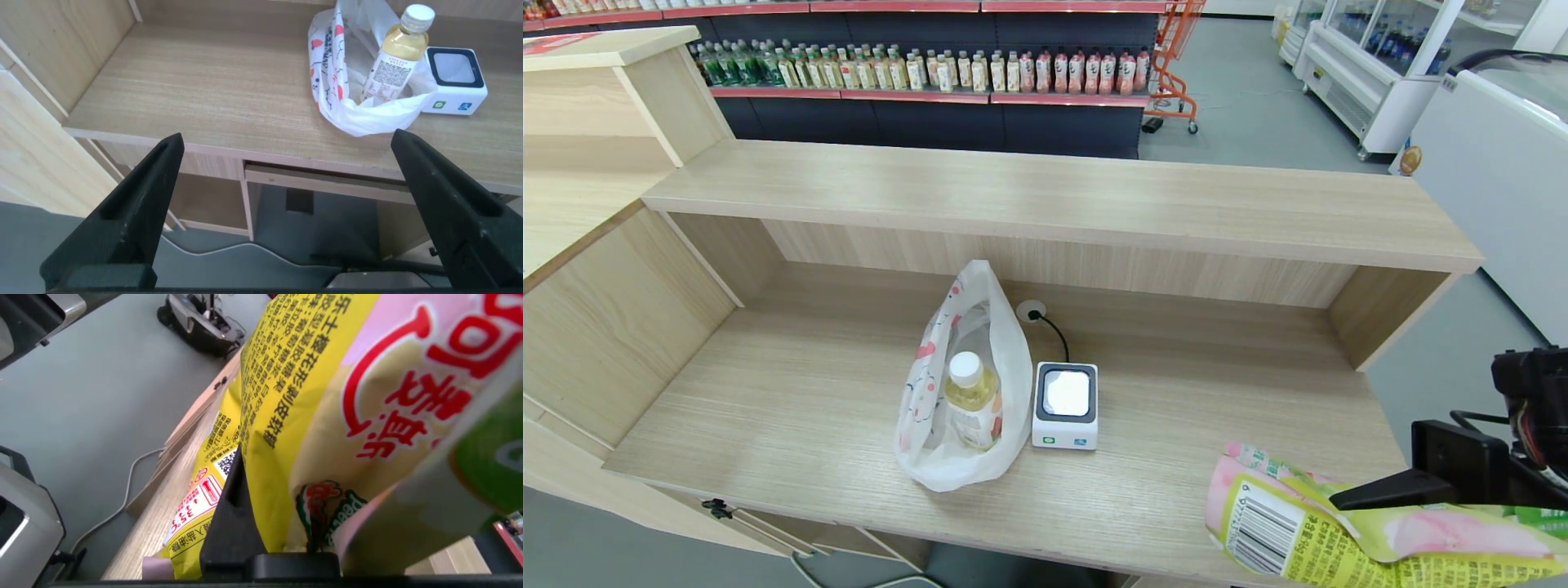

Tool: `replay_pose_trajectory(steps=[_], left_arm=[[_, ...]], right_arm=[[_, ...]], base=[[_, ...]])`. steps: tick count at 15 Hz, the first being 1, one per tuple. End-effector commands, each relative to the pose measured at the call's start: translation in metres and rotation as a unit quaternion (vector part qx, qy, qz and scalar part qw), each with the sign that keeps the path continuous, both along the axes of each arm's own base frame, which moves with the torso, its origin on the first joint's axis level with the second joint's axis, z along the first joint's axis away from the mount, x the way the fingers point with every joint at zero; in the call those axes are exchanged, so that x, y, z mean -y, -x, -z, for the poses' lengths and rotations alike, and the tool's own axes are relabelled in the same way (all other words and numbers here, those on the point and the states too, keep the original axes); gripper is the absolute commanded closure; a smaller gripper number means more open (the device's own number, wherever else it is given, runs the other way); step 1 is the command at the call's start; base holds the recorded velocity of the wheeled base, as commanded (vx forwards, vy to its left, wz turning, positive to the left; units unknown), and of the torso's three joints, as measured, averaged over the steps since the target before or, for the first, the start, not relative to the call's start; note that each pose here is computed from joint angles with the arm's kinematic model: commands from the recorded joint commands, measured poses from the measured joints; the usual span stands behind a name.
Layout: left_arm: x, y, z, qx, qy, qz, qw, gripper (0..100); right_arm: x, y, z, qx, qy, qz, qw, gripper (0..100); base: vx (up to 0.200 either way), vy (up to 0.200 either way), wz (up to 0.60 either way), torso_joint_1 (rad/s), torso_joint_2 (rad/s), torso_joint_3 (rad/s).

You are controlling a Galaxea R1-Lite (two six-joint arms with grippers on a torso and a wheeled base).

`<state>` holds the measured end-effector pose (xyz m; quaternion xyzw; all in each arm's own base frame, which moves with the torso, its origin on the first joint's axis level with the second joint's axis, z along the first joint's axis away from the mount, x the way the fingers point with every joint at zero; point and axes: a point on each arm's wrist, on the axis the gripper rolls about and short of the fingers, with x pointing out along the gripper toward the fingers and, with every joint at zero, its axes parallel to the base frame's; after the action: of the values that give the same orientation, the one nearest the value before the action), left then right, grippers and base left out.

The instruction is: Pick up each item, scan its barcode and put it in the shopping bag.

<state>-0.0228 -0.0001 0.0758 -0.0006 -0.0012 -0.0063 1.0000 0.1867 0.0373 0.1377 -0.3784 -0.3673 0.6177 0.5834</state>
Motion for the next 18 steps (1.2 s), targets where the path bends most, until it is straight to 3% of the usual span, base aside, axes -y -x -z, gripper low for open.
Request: replay_pose_trajectory(steps=[1, 9, 10, 13, 14, 16, 17, 18], left_arm=[[0.0, 0.0, 0.0, 0.0, 0.0, 0.0, 1.0, 0], [0.0, 0.0, 0.0, 0.0, 0.0, 0.0, 1.0, 0], [0.0, 0.0, 0.0, 0.0, 0.0, 0.0, 1.0, 0], [0.0, 0.0, 0.0, 0.0, 0.0, 0.0, 1.0, 0], [0.0, 0.0, 0.0, 0.0, 0.0, 0.0, 1.0, 0], [0.0, 0.0, 0.0, 0.0, 0.0, 0.0, 1.0, 0], [0.0, 0.0, 0.0, 0.0, 0.0, 0.0, 1.0, 0], [0.0, 0.0, 0.0, 0.0, 0.0, 0.0, 1.0, 0]], right_arm=[[0.0, -0.001, 0.001, -0.003, 0.0, -0.001, 1.0, 100], [-0.005, -0.002, -0.002, -0.005, 0.003, -0.008, 1.0, 100], [0.0, -0.005, -0.006, -0.014, 0.007, 0.012, 1.0, 100], [0.03, -0.004, -0.034, -0.142, 0.023, 0.172, 0.975, 100], [0.035, 0.0, -0.043, -0.185, 0.016, 0.212, 0.959, 100], [0.035, 0.013, -0.059, -0.309, -0.017, 0.293, 0.905, 100], [0.034, 0.017, -0.063, -0.369, -0.042, 0.333, 0.867, 100], [0.022, 0.018, -0.069, -0.472, -0.087, 0.372, 0.795, 100]], base=[[0.0, 0.0, 0.0, 0.0, 0.0, 0.0], [0.0, 0.0, 0.0, 0.0, 0.0, 0.0], [0.0, 0.0, 0.0, 0.0, 0.0, 0.0], [0.0, 0.0, 0.0, 0.0, 0.0, 0.0], [0.0, 0.0, 0.0, 0.0, 0.0, 0.0], [0.0, 0.0, 0.0, 0.0, 0.0, 0.0], [0.0, 0.0, 0.0, 0.0, 0.0, 0.0], [0.0, 0.0, 0.0, 0.0, 0.0, 0.0]])
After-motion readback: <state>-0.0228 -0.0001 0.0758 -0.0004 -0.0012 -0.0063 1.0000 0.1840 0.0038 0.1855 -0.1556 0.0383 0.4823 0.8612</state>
